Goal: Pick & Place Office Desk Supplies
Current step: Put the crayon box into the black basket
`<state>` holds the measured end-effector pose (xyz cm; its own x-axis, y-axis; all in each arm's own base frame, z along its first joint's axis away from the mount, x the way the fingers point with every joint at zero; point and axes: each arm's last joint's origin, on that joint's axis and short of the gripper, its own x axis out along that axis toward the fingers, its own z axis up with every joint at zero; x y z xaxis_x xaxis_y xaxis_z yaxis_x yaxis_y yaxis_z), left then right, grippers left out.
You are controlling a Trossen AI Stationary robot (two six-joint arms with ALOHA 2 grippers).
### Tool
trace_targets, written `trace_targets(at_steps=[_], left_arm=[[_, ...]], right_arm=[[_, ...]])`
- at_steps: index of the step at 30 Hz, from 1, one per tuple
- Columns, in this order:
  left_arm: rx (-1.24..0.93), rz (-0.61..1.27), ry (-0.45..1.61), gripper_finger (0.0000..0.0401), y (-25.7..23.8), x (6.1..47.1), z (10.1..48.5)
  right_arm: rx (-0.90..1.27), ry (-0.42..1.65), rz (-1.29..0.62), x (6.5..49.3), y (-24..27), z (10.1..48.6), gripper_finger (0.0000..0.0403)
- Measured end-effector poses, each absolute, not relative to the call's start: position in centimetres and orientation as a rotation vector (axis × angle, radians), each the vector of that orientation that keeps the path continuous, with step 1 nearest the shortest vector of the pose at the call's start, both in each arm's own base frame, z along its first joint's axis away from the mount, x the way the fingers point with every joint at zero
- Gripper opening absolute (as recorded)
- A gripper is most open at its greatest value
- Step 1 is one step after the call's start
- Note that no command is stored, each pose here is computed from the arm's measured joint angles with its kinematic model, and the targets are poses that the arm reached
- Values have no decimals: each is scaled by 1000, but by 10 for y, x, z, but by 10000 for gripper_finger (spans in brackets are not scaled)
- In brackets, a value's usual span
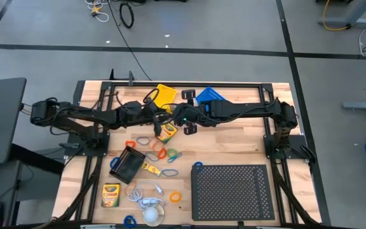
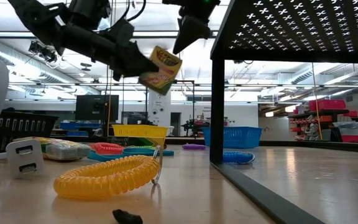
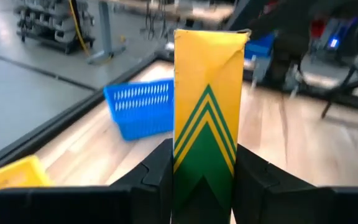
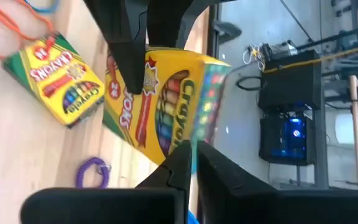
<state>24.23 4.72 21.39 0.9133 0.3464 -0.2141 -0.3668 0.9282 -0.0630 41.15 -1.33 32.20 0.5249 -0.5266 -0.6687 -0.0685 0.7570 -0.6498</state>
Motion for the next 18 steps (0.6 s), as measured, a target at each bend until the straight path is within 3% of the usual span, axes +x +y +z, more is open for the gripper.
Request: trace_targets(at_steps=[11,18], left_arm=[[-42,386,353,113,4,194,234],[-75,387,457,113,-27,154,229]], right_arm=[[-707,949,-174,414,11,323,140],[-564,893,27,416,17,322,185]])
